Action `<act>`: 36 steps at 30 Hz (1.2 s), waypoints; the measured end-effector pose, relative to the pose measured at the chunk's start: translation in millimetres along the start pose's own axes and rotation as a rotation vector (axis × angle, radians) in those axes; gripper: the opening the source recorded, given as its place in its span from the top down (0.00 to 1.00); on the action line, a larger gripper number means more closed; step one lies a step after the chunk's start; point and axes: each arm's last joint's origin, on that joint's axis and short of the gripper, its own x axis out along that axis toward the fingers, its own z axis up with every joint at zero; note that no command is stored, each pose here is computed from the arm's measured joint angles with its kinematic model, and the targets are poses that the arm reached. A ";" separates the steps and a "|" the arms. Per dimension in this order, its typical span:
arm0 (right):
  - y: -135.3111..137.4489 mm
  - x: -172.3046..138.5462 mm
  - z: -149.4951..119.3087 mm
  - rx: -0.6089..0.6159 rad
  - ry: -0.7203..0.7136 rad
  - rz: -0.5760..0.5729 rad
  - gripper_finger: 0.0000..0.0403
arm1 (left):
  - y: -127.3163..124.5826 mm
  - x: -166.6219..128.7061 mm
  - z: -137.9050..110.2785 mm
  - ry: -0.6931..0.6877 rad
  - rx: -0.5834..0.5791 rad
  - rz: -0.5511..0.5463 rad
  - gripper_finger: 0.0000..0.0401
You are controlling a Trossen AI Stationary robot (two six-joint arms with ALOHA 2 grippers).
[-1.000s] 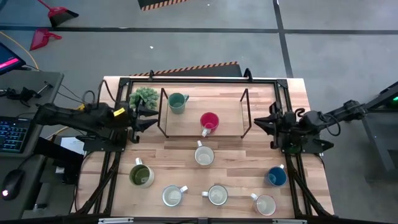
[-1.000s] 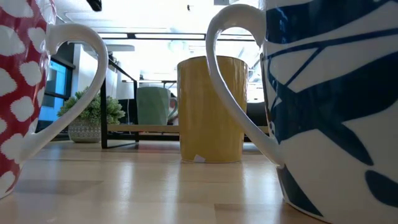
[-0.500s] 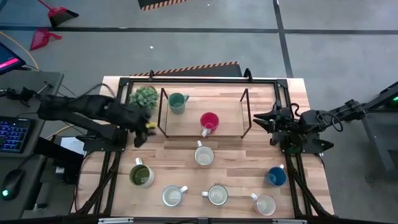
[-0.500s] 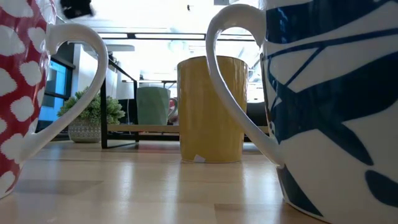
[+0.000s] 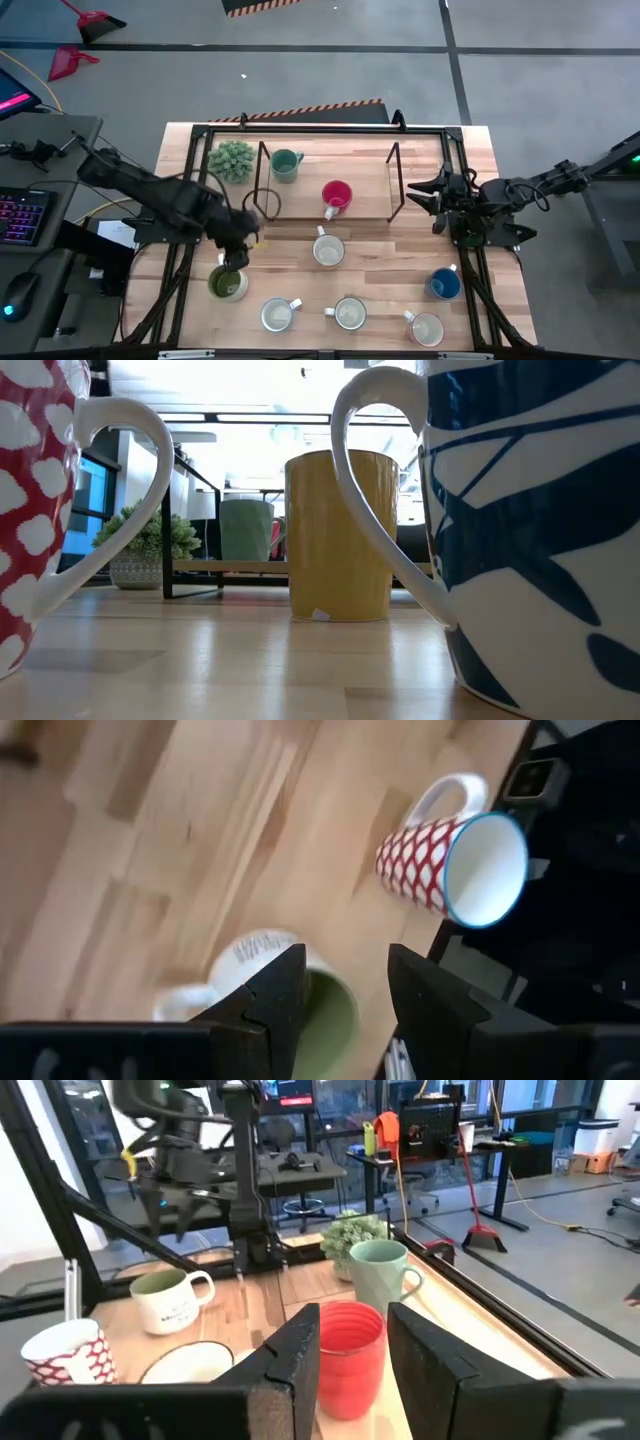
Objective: Place coffee mugs
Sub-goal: Put the white mug on the shelf
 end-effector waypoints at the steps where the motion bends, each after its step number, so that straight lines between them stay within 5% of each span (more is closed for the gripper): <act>1: 0.0 -0.1 0.1 0.001 -0.001 0.001 0.74 | -3.2 3.7 -2.4 0.015 -0.014 0.007 0.67; 9: 0.0 -0.1 -1.1 -0.002 0.011 0.005 0.74 | -18.6 35.5 -27.2 0.158 0.013 0.187 0.67; 22: 1.5 -0.1 -1.3 0.047 0.019 0.057 0.74 | -24.6 71.1 -45.8 0.214 0.307 0.461 0.67; 36: 1.4 -0.1 -2.1 0.041 0.026 0.055 0.74 | -26.3 82.2 -43.8 0.243 0.395 0.469 0.67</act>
